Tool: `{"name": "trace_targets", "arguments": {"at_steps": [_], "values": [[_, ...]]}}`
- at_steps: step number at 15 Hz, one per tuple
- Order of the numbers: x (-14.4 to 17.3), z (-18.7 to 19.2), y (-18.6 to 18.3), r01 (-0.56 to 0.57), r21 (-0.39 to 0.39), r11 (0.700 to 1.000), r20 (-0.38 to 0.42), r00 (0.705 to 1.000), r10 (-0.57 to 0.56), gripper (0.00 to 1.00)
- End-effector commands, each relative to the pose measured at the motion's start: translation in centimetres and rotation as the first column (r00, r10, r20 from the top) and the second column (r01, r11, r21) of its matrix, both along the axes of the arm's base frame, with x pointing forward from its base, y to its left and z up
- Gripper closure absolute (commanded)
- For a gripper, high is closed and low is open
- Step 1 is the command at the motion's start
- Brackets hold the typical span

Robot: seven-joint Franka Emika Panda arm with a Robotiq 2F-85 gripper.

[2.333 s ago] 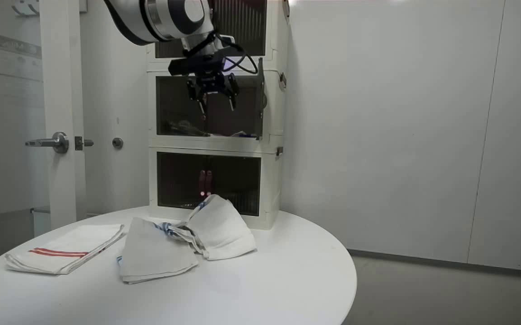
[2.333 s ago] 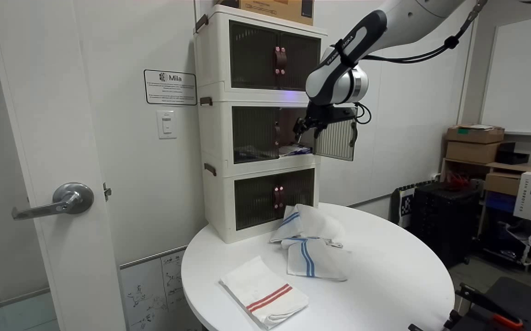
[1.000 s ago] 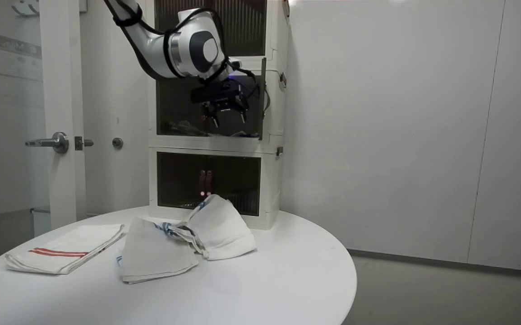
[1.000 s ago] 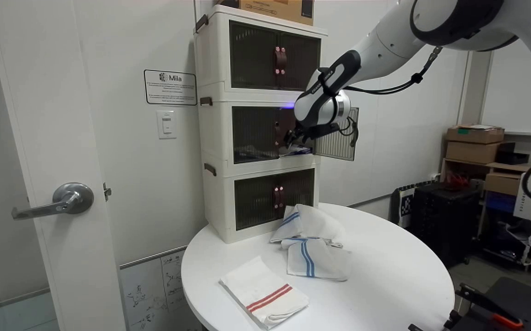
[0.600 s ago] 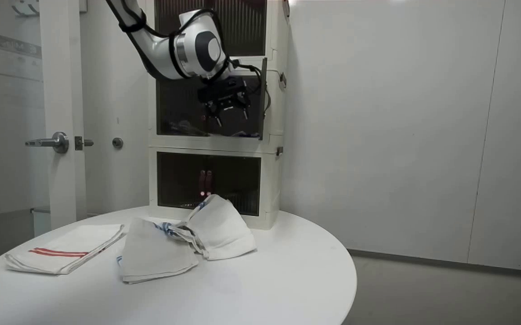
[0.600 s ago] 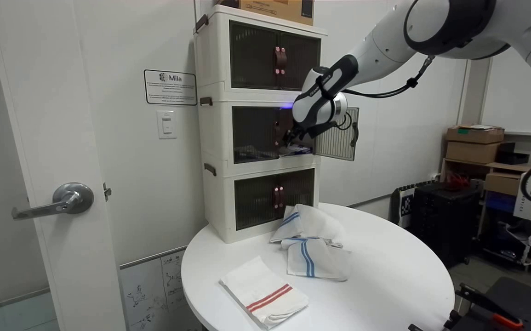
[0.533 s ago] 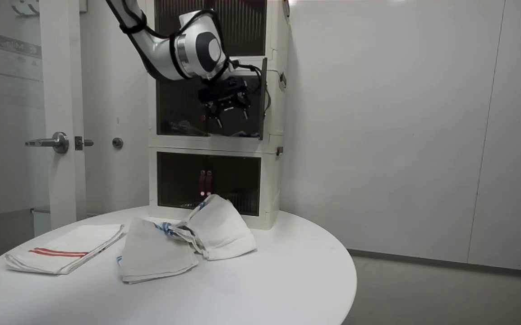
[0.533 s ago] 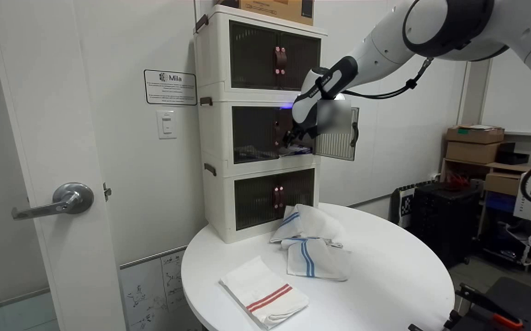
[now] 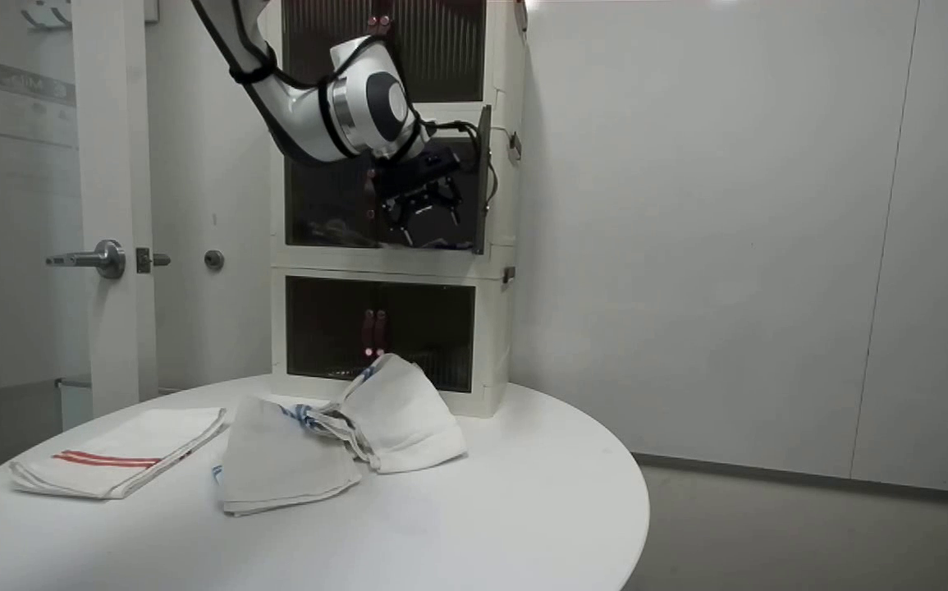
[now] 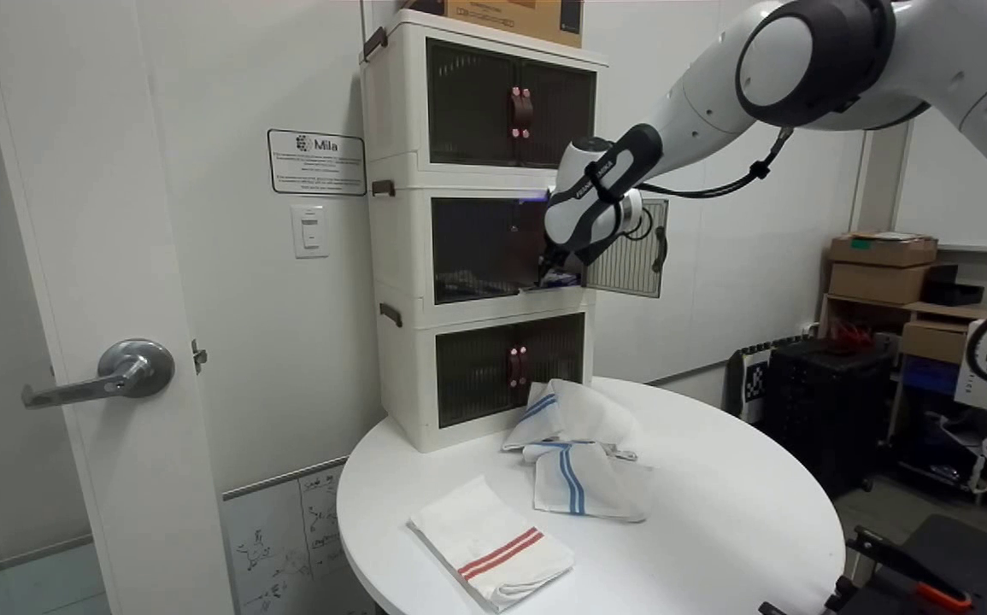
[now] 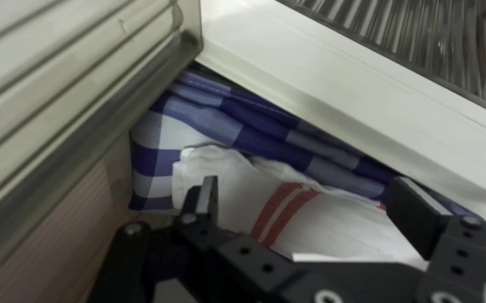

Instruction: Remove the towel from the cabinet and put it on the table

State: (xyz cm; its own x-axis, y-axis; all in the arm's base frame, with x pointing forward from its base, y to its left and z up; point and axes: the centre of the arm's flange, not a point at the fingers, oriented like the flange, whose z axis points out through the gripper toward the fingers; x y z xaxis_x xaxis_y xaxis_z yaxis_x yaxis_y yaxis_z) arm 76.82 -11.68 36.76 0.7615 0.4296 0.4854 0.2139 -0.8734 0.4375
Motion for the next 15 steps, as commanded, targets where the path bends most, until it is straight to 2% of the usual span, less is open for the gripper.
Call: {"name": "trace_targets", "arguments": {"at_steps": [1, 11, 12, 14, 15], "values": [[1.90, -0.18, -0.40, -0.021, -0.053, 0.998, 0.003, 1.000, 0.021, 0.00], [2.49, -0.73, -0.12, 0.012, -0.046, 0.999, 0.066, 0.998, -0.009, 0.00], [2.58, -0.79, -0.01, 0.021, -0.040, 0.999, 0.080, 0.997, -0.018, 0.05], [2.73, -0.86, 0.16, 0.036, -0.026, 0.999, 0.099, 0.994, -0.033, 0.29], [2.78, -0.88, 0.24, 0.040, -0.023, 0.999, 0.106, 0.994, -0.037, 0.30]]}}
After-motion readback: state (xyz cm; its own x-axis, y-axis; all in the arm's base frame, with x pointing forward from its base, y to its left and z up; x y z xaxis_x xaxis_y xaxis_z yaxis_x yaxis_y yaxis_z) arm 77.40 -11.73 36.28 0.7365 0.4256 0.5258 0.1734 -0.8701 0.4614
